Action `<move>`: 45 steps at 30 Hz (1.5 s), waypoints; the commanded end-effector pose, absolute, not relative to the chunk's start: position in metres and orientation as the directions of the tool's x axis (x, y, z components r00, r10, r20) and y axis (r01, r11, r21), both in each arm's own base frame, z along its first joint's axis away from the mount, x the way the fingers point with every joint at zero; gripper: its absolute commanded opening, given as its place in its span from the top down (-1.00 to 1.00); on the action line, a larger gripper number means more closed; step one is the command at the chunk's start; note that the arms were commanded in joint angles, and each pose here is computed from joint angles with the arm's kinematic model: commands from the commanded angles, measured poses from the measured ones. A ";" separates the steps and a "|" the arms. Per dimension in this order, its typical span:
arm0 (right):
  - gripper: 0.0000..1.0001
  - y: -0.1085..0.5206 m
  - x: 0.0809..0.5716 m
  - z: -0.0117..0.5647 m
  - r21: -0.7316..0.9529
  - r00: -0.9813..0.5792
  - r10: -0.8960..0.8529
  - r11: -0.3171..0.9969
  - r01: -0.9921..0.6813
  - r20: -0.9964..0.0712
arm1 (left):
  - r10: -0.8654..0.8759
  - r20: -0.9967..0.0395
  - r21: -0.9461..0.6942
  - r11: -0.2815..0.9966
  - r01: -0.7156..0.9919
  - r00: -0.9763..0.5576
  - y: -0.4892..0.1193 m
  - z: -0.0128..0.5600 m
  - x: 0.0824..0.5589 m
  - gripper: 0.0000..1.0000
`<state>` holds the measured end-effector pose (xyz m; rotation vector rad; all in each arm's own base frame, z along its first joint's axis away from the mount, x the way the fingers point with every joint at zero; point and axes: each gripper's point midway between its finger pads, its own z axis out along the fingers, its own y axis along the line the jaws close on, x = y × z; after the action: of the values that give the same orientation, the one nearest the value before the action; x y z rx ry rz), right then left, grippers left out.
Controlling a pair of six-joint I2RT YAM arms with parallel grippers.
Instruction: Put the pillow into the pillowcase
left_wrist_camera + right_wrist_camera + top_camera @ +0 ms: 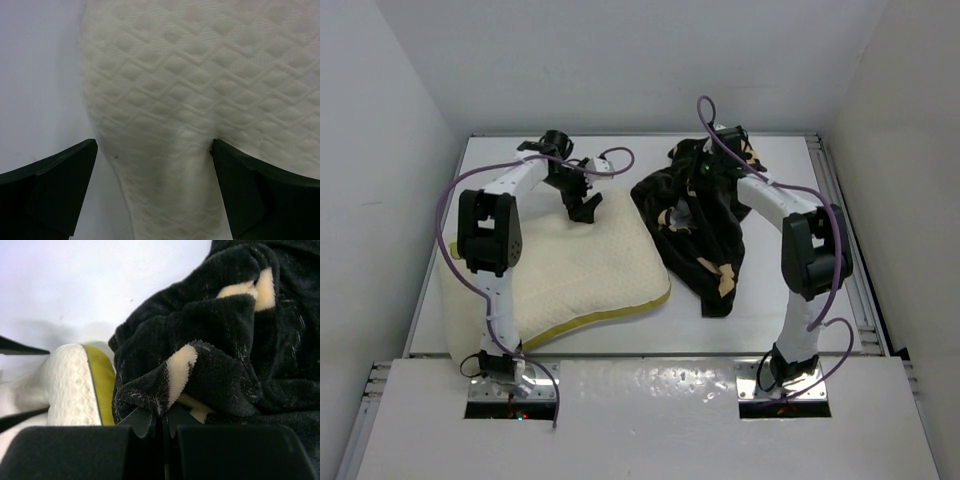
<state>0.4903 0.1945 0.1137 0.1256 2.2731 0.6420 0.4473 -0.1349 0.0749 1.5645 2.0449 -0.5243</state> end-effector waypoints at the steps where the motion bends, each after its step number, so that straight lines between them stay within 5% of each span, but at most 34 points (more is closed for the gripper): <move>1: 1.00 0.199 0.506 0.133 0.446 -0.671 0.261 0.888 -0.116 -0.694 | 0.744 -0.638 -0.145 0.134 0.980 -0.196 -0.152 0.054 0.401 -0.99; 4: 1.00 0.198 0.510 0.128 0.436 -0.668 0.289 0.898 -0.058 -0.686 | 0.716 -0.672 -0.186 0.085 0.979 -0.190 -0.157 0.049 0.375 -0.97; 6: 1.00 0.197 0.509 0.122 0.452 -0.671 0.322 0.892 -0.022 -0.668 | 0.715 -0.668 -0.223 0.072 0.972 -0.207 -0.160 0.041 0.356 -0.21; 7: 1.00 0.195 0.511 0.120 0.453 -0.665 0.335 0.891 -0.006 -0.668 | 0.722 -0.654 -0.221 0.104 0.970 -0.226 -0.159 0.041 0.357 0.45; 8: 1.00 0.195 0.511 0.118 0.458 -0.666 0.344 0.889 0.004 -0.662 | 0.727 -0.644 -0.226 0.114 0.967 -0.237 -0.159 0.040 0.355 0.83; 9: 1.00 0.196 0.513 0.119 0.471 -0.661 0.364 0.882 0.018 -0.656 | 0.733 -0.639 -0.209 0.125 0.970 -0.233 -0.160 0.042 0.354 1.00; 18: 1.00 0.220 0.508 0.147 0.520 -0.637 0.378 0.853 -0.042 -0.671 | 0.647 -0.761 0.009 0.095 0.995 -0.054 -0.246 0.164 0.364 1.00; 25: 1.00 0.229 0.485 0.189 0.503 -0.601 0.327 0.852 -0.146 -0.729 | 0.632 -0.746 -0.034 0.278 0.960 -0.209 -0.281 0.140 0.390 1.00; 36: 1.00 0.217 0.414 0.169 0.423 -0.710 0.170 0.885 -0.194 -0.683 | 0.418 -0.794 -0.009 0.719 0.695 -0.442 -0.251 0.140 0.487 1.00; 45: 1.00 0.251 0.348 0.142 0.449 -0.828 -0.033 0.828 -0.336 -0.560 | 0.197 -0.852 -0.135 0.812 0.568 -0.484 -0.252 0.167 0.532 1.00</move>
<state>0.3760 0.2353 0.1335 -0.1330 2.4313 0.6621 0.4797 -0.2517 0.1104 0.7922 2.2317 -0.5134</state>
